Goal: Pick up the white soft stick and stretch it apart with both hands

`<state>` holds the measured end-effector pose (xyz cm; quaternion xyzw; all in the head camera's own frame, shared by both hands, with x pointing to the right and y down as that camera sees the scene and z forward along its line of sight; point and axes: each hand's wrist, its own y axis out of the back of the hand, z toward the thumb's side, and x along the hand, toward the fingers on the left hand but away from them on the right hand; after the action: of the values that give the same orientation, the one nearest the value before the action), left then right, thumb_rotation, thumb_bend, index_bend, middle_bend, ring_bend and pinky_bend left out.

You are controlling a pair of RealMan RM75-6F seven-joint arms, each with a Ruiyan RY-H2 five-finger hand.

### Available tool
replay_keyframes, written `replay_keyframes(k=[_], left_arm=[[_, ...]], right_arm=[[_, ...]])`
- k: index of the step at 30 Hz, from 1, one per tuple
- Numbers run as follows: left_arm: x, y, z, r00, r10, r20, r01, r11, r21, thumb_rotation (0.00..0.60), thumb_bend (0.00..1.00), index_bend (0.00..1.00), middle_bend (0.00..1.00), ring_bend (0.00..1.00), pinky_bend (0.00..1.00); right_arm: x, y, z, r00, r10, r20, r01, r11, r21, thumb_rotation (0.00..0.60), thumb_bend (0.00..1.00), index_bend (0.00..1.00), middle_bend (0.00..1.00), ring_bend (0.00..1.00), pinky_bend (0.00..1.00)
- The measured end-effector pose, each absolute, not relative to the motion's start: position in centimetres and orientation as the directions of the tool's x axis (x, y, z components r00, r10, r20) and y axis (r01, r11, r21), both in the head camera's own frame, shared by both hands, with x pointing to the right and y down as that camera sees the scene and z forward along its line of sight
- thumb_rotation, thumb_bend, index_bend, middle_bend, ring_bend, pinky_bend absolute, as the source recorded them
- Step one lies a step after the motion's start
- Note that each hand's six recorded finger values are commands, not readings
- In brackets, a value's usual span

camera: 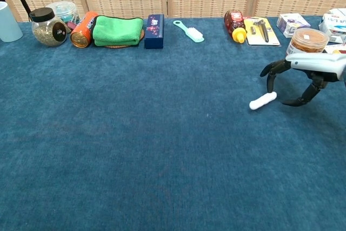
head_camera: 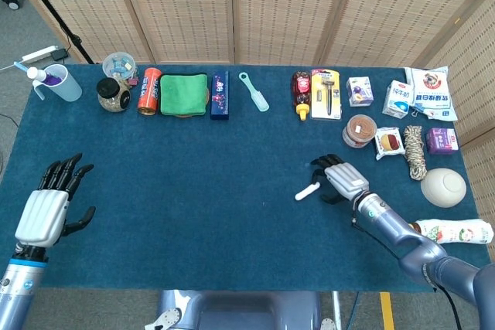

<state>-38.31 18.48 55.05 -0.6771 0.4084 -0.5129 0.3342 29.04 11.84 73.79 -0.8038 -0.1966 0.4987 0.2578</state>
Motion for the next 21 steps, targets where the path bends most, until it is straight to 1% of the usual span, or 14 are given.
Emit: replay_keyframes(k=[4,10,21], left_arm=[[-38.0,18.4,55.3,0.148,-0.895,0.422,-0.214,-0.445,-0.869,0.600,0.31,0.15,0.01,0.03,0.00],[-38.3,18.4,55.2,0.140,-0.898,0.418,-0.214,-0.440,-0.872,0.600,0.31,0.15,0.01,0.03,0.00],[-38.9,18.5,55.0,0.122,-0.900,0.419,-0.211,-0.436,-0.875,0.600,0.31,0.15,0.01,0.03,0.00]], right_arm=[[29.6,12.4,73.3,0.413,0.582,-0.701,0.067,-0.787,-0.614,0.600,0.36,0.40,0.14,0.07,0.00],[29.4,11.9,73.1,0.403,0.607,-0.685,0.099,-0.773,-0.627,0.600,0.36,0.40,0.15,0.07,0.00],[28.3,11.5,74.0,0.420,0.592,-0.688,0.081,-0.780,-0.621,0.600,0.36,0.40,0.14,0.07,0.00]])
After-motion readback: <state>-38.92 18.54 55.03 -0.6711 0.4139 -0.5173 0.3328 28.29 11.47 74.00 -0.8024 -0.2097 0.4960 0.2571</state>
